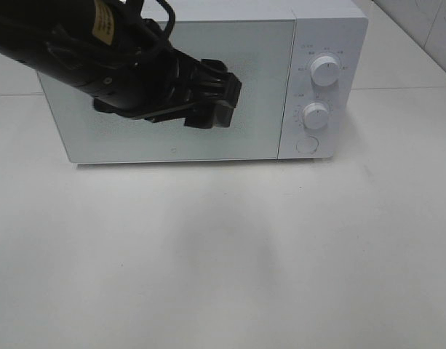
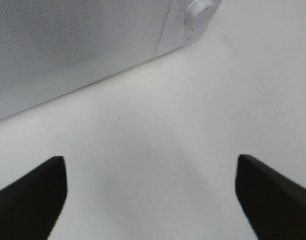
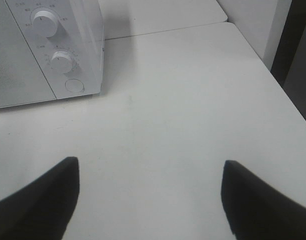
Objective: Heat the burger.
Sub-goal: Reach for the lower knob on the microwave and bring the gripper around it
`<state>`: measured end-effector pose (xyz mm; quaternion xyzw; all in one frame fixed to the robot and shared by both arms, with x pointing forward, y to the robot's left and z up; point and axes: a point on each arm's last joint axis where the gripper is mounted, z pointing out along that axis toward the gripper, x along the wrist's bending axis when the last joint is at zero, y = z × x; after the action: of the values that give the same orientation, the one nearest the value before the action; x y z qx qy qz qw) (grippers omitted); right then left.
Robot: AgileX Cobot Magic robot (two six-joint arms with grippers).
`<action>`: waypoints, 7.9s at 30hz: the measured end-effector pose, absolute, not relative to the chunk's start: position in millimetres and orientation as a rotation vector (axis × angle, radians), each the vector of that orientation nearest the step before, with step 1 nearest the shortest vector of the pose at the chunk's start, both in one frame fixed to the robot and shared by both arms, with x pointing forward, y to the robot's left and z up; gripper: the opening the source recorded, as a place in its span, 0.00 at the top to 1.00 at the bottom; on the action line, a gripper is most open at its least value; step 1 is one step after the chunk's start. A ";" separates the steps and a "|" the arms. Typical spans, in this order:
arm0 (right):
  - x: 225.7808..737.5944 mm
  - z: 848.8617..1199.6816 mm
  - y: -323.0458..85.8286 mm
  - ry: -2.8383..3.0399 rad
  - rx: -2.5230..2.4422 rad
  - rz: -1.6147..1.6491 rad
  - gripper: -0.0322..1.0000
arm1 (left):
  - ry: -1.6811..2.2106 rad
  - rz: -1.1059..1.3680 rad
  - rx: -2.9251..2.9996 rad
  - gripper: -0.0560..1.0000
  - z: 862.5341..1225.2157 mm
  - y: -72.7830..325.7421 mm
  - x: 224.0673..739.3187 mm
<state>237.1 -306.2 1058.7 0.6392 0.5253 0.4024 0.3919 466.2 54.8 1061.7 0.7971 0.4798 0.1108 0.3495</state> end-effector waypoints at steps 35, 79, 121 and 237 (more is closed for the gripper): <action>237.1 1058.7 -306.2 1.334 1.623 1.022 0.23 | 1.980 0.393 1.923 0.01 1108.4 239.1 469.9; 237.1 1058.7 -306.2 1.334 1.622 1.021 0.23 | 1.648 0.925 1.520 0.01 1060.4 306.8 224.5; 237.1 1058.7 -306.2 1.334 1.622 1.021 0.23 | 1.551 0.898 1.532 0.01 1054.8 300.1 230.0; 540.7 900.4 -156.5 1.296 1.239 1.091 0.23 | 1.548 0.902 1.534 0.01 1054.9 300.1 230.1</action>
<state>540.7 -156.5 900.4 0.5118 0.5354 0.4506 0.4983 230.1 300.1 1054.9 0.6013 0.6065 0.3535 0.3816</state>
